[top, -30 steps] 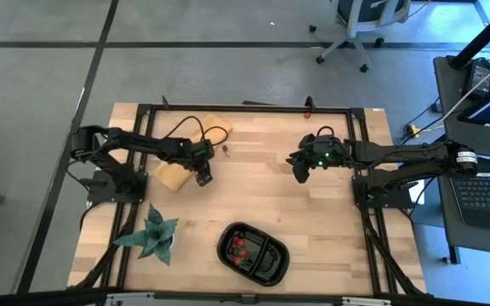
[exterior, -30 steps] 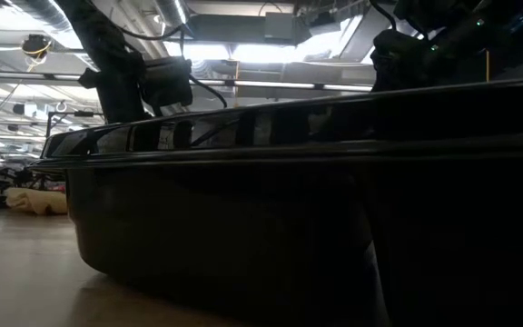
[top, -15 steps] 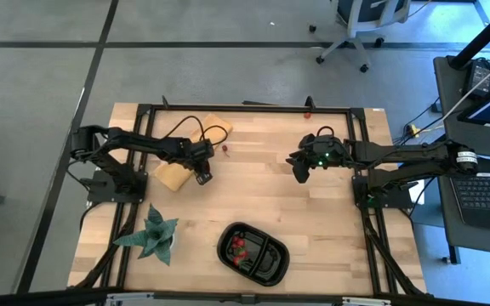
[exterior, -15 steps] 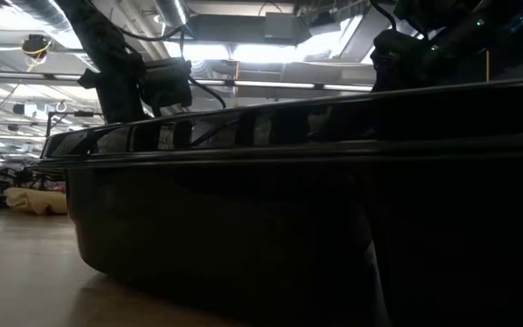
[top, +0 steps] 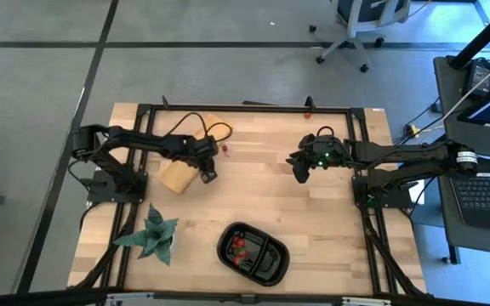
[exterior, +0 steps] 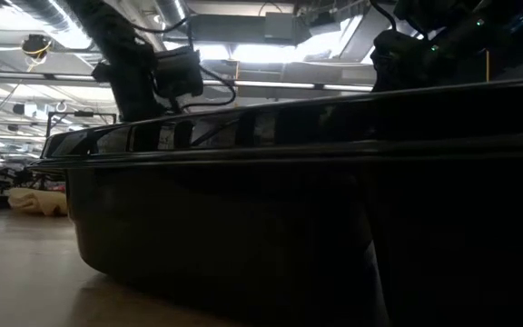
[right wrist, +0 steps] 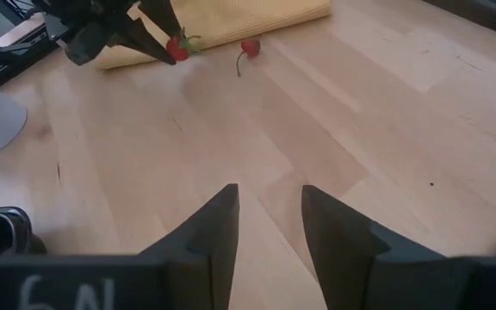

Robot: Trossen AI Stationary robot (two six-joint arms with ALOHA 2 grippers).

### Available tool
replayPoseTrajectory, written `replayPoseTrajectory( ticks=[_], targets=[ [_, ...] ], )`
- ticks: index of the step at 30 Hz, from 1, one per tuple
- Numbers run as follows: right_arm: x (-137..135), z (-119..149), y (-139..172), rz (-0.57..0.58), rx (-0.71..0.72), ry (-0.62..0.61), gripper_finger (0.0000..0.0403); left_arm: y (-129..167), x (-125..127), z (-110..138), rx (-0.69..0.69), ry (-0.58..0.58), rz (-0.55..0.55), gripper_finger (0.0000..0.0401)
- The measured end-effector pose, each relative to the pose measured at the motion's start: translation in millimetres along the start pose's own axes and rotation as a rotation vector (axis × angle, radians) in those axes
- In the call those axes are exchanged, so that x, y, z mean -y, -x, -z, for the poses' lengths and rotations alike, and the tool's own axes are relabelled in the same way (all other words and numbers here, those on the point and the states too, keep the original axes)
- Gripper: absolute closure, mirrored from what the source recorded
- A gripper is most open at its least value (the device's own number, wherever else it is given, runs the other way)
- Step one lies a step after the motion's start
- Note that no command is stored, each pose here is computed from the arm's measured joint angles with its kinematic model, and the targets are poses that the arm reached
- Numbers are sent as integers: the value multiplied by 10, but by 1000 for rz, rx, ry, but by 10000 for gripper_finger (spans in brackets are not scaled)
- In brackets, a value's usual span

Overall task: Pick and placing Produce into tupperware
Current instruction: Put the red strawberry into the black container

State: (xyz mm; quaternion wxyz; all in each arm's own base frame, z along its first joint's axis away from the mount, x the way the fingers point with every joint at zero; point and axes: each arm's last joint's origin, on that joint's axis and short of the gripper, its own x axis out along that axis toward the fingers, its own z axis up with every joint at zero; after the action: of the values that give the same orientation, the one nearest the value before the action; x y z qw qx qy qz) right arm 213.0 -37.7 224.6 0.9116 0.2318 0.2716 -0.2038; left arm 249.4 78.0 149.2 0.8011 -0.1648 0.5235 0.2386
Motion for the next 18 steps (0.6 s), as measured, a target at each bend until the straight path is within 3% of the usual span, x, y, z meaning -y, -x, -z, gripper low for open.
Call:
replayPoseTrajectory(
  ticks=[6,12,18],
  targets=[
    [9,17,0,9,-18,1,272,116,54,-161,17,-24,53,273],
    [8,18,-1,9,-19,1,272,302,256,-365,54,-96,281,269],
    [8,18,-1,9,-19,1,272,585,642,-507,138,-337,485,271]
  ],
)
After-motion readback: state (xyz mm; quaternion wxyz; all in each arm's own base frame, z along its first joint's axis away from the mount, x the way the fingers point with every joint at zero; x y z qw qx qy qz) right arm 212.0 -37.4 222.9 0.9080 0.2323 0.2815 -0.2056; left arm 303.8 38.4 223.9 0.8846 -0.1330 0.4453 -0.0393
